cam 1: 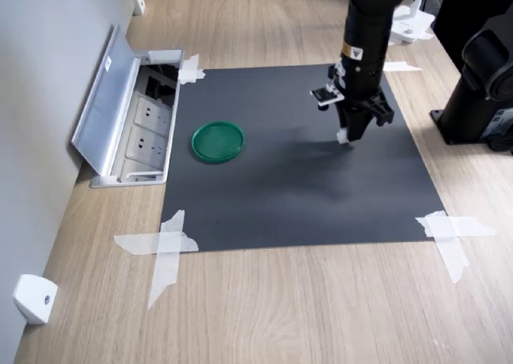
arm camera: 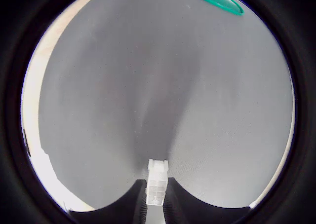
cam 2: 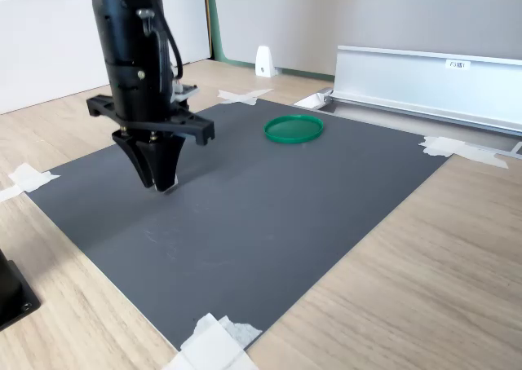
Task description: Grasp a white terminal and put it on the green lid.
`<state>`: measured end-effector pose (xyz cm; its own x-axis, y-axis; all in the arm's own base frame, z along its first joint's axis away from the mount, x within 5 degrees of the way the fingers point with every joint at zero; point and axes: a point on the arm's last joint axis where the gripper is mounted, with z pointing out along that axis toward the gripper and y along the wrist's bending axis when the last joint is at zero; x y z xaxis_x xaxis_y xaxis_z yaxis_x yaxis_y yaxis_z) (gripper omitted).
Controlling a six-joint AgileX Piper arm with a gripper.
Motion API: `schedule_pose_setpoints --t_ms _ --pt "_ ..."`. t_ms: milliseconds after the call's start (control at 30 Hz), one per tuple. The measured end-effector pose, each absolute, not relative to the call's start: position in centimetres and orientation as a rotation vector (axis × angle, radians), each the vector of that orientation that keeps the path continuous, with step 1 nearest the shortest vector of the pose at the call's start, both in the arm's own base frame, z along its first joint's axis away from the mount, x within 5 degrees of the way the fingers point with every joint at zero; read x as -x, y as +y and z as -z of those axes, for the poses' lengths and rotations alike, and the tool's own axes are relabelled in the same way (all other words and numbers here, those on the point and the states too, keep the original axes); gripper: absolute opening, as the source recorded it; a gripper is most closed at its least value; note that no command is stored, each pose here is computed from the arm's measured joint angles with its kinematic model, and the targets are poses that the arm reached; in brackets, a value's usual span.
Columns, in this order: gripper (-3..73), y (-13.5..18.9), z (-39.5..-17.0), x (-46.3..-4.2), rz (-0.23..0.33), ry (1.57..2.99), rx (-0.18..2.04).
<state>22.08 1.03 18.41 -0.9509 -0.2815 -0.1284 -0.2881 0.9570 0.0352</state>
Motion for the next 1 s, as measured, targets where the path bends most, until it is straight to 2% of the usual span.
schedule_pose_setpoints --t_ms 167,333,433,533,733,1000 --pt "8.5 1.1 -22.0 -24.5 -0.072 2.929 0.446" --pt "8.5 0.9 -25.2 -27.8 -0.010 2.834 0.464" --pt "8.5 0.8 -25.8 -30.1 0.025 2.813 0.478" --pt "8.5 0.8 -25.6 -32.6 0.038 2.809 0.492" --pt "8.5 0.8 -23.1 -37.8 0.053 2.832 0.542" --pt "8.5 0.8 -20.1 -41.3 0.056 2.870 0.566"
